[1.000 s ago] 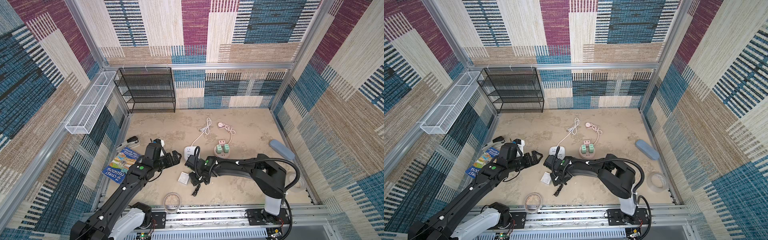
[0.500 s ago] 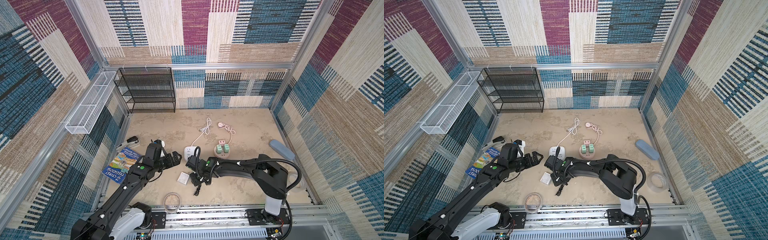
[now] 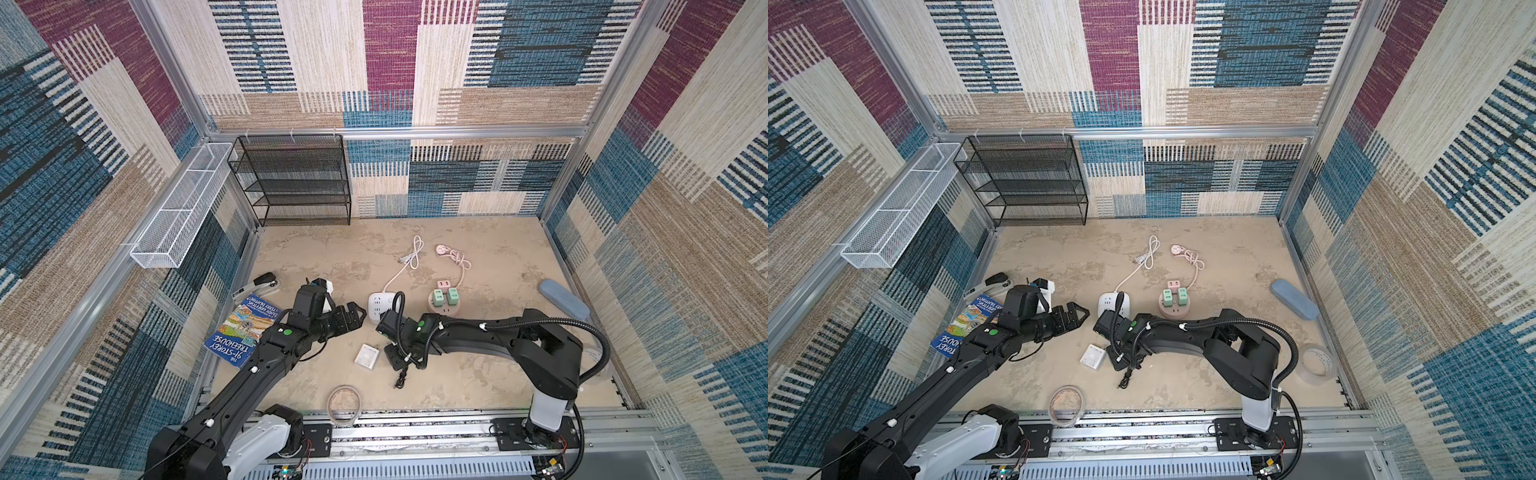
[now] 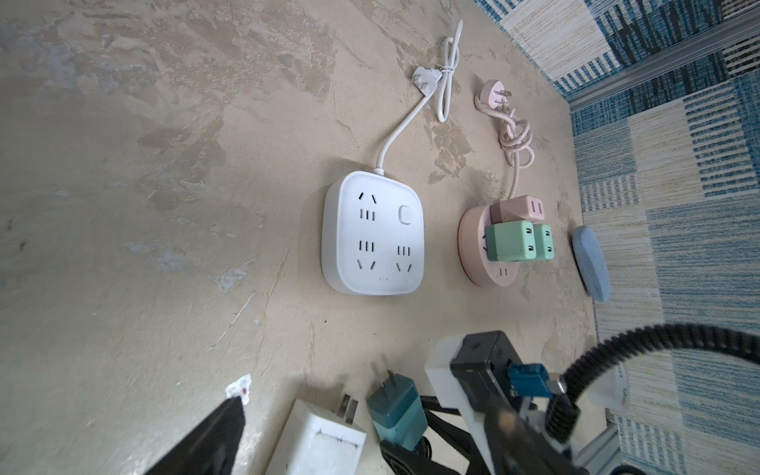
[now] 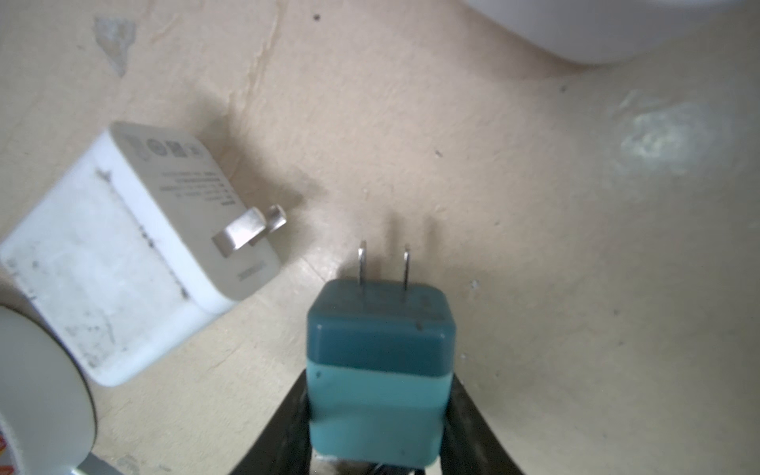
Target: Insert the plug
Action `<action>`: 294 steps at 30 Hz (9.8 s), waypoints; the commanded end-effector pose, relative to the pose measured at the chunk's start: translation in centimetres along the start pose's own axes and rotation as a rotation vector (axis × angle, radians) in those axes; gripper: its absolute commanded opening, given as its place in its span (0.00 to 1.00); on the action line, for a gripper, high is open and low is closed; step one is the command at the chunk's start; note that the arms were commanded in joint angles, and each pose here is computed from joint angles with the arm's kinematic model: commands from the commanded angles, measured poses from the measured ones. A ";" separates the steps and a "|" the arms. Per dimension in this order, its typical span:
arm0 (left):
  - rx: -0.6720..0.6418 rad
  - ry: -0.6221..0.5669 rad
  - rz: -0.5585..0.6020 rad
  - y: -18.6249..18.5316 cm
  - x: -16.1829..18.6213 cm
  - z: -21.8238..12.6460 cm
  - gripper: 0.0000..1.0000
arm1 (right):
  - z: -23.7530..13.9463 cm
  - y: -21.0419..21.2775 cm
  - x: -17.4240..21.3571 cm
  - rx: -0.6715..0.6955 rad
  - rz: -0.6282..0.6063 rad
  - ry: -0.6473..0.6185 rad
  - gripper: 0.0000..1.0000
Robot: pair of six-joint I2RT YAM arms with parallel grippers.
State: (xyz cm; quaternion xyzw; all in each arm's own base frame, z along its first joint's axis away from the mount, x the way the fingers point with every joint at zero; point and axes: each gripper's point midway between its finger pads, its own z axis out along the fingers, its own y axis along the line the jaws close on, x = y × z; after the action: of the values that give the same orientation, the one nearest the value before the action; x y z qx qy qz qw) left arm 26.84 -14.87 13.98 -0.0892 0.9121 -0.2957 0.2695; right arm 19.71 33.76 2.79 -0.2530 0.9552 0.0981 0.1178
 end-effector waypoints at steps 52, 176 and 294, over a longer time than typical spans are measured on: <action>0.408 0.363 0.067 -10.2 6.1 5.3 0.25 | -10.1 0.0 -5.7 -0.154 -0.162 -0.262 0.00; 0.366 0.097 -0.333 -3.8 -0.9 0.1 1.00 | -14.1 -1.5 -13.2 -0.340 -0.096 -0.648 0.00; -0.045 -0.016 -0.105 3.6 0.0 -1.0 0.94 | -2.9 -4.7 -14.0 0.088 0.263 0.165 0.00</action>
State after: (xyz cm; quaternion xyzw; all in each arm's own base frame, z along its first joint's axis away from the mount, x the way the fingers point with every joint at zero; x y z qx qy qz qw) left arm 25.87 -11.08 12.21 -0.1489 0.9153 -0.2746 0.2541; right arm 34.27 37.50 9.26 -0.1243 0.9867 0.0917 0.0513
